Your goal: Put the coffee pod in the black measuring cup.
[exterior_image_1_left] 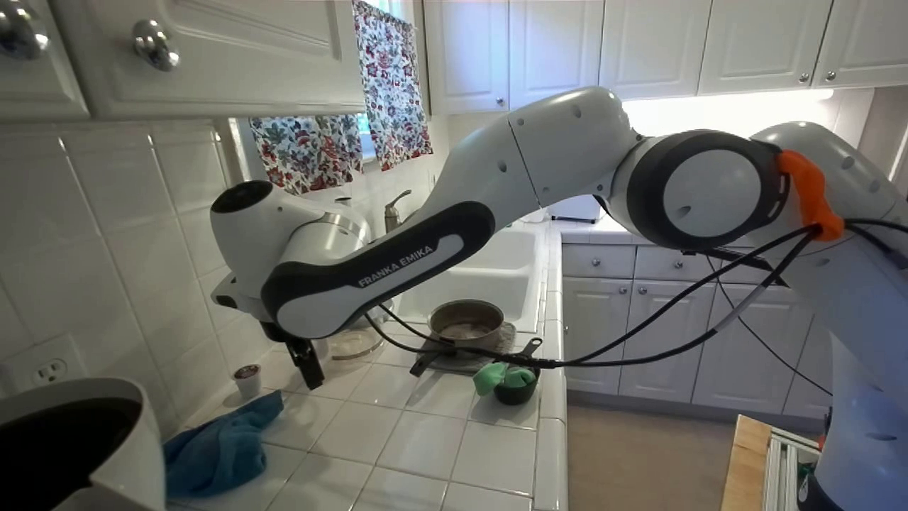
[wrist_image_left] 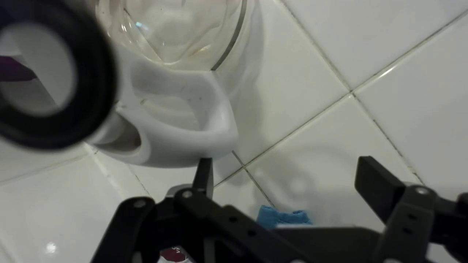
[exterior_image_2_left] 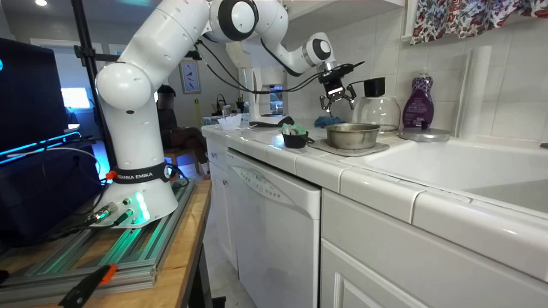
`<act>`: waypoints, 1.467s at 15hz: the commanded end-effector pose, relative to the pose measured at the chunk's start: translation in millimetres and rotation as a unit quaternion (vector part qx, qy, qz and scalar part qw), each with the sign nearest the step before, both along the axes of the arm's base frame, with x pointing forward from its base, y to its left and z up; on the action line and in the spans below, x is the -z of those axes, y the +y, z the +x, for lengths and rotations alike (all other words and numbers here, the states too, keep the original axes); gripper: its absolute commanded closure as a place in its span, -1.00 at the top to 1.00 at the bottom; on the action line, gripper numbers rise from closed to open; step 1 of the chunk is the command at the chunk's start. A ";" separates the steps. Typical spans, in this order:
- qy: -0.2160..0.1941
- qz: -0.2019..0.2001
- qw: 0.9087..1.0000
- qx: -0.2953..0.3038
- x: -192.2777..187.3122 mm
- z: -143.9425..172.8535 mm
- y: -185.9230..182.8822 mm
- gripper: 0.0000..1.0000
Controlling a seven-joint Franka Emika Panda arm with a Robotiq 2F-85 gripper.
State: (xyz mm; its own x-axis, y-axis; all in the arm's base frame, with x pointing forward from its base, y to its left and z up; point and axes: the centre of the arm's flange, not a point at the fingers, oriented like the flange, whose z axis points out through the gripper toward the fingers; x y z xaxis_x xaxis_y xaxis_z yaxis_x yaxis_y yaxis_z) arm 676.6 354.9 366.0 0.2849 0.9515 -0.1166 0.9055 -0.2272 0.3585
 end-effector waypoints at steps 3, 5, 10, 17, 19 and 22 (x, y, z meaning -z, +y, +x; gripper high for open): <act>-0.031 0.032 0.999 0.001 7.1 23.4 28.6 1.00; -0.046 0.045 0.997 0.030 7.5 33.5 29.9 1.00; -0.063 0.093 0.988 0.103 11.8 60.3 24.0 1.00; -0.066 0.079 0.989 0.104 12.9 43.1 13.5 1.00; -0.083 0.095 0.984 0.124 14.4 46.8 26.5 1.00; -0.105 0.132 0.973 0.159 17.6 48.1 43.2 1.00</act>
